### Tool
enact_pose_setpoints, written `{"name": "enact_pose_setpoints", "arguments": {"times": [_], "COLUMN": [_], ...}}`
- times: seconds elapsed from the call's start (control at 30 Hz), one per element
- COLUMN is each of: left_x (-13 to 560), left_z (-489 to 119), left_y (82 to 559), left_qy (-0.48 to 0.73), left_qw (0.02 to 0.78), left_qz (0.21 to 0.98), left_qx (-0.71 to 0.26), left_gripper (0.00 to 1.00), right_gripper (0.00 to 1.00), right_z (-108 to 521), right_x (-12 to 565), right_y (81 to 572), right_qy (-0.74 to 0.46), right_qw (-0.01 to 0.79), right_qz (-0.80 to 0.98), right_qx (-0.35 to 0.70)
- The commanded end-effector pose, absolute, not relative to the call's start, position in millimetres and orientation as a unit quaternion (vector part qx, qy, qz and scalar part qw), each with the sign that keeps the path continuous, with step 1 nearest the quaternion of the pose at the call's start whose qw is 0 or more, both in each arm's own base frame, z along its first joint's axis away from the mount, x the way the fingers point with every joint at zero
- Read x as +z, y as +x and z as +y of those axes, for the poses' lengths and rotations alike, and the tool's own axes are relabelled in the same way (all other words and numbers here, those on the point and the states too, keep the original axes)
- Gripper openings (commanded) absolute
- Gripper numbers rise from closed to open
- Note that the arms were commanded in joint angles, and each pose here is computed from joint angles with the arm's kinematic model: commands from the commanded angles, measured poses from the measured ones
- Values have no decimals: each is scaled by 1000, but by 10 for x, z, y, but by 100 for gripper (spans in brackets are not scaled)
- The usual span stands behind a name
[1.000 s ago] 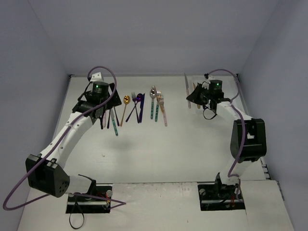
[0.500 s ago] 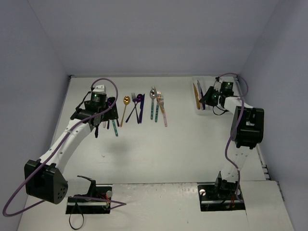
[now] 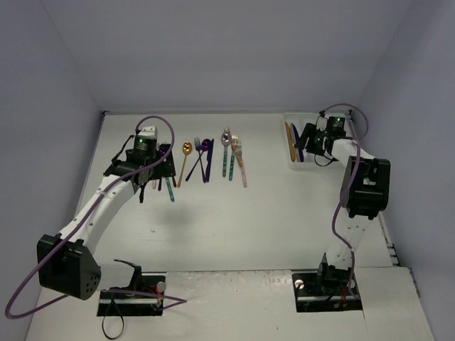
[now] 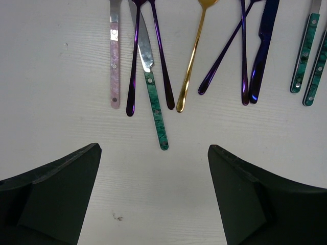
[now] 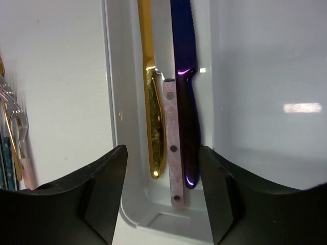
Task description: Sort the eating utensils into containers
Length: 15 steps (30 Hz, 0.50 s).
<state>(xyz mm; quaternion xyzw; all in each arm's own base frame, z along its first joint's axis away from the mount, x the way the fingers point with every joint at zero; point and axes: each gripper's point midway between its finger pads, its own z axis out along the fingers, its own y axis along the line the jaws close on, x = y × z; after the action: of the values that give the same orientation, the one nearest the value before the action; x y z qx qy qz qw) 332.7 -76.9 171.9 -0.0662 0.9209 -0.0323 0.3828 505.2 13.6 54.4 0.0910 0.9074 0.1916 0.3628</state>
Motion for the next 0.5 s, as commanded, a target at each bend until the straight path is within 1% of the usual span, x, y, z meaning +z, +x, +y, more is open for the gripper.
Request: {"name": "enact_pose_setpoints", "arguments": {"times": [0.0, 0.17, 0.27, 0.47], "left_x": [1848, 1643, 1525, 1157], "left_z": [-788, -818, -832, -878], "left_y": [3437, 3454, 3496, 3608], "left_qy": [-78, -105, -116, -152], "left_qw": [404, 376, 360, 315], "left_qz": [910, 919, 925, 936], "left_qx": [-45, -46, -43, -31], "left_gripper": [84, 82, 73, 54], "right_gripper": [58, 60, 60, 61], "right_z": [-33, 105, 92, 272], "right_x": [1597, 2121, 2422, 2662], "right_y": [5106, 4865, 4691, 4358], "right_qy": [72, 69, 87, 103], "right_qw": [475, 522, 551, 574], "right_qz": [869, 846, 827, 807], "right_qx": [114, 81, 68, 94]}}
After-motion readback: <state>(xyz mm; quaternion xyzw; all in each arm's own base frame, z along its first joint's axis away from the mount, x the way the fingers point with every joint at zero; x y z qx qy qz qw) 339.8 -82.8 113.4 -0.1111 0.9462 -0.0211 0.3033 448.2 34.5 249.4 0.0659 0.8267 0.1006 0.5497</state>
